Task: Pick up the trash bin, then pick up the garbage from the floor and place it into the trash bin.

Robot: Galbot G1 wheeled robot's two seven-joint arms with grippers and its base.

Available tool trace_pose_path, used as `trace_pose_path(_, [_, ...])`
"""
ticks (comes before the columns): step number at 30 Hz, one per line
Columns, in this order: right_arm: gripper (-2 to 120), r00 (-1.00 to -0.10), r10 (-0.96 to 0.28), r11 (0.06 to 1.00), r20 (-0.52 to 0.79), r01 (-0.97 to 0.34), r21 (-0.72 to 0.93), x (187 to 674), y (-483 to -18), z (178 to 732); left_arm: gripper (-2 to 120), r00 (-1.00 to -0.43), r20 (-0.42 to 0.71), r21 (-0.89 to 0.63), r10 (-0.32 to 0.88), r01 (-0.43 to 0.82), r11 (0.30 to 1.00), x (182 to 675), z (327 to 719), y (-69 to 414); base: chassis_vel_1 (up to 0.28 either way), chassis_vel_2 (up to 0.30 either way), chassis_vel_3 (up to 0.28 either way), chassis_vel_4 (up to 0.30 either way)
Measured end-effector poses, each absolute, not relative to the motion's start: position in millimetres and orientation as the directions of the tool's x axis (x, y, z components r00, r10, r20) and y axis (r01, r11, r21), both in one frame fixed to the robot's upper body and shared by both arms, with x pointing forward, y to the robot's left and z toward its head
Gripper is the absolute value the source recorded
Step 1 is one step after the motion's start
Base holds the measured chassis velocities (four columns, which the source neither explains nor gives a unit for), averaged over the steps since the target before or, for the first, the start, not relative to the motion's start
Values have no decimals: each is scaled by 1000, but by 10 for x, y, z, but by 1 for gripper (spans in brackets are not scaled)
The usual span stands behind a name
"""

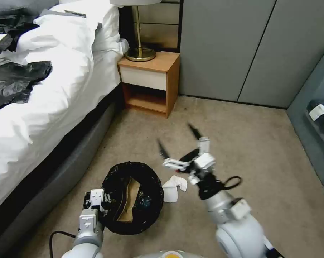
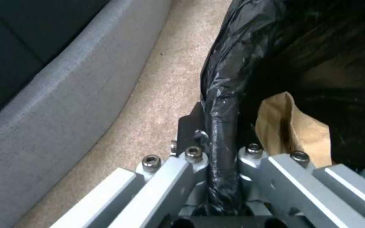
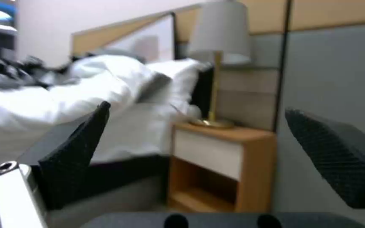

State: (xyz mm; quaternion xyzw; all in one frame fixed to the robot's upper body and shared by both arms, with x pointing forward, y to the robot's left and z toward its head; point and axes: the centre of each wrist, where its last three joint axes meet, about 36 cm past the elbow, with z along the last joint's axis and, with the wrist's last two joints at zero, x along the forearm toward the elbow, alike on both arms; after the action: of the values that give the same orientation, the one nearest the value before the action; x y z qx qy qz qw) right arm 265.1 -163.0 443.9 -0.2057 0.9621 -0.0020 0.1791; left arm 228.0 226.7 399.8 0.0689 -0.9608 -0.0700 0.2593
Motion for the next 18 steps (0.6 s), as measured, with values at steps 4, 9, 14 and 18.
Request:
trace_pose_path(4, [100, -906, -319, 948, -277, -312, -69, 2530, -1655, 4247, 0, -859, 483, 168, -169, -98, 981, 2289, 4049, 2300, 0, 0, 0, 0])
trace_pose_path(9, [100, -948, -267, 964, -172, -264, -40, 2338, -1641, 4035, 0, -867, 468, 165, -174, -107, 980, 2298, 4129, 2326, 0, 0, 0, 0])
trace_pose_path(14, [100, -956, -254, 967, -143, -251, -42, 2369, -1646, 3932, 0, -870, 460, 164, -177, -113, 980, 2311, 4176, 2335, 0, 0, 0, 0])
trace_pose_path(18, [100, -957, -252, 968, -140, -249, -40, 2457, -1657, 3934, 0, -871, 457, 164, -178, -114, 980, 2310, 4190, 2335, 0, 0, 0, 0])
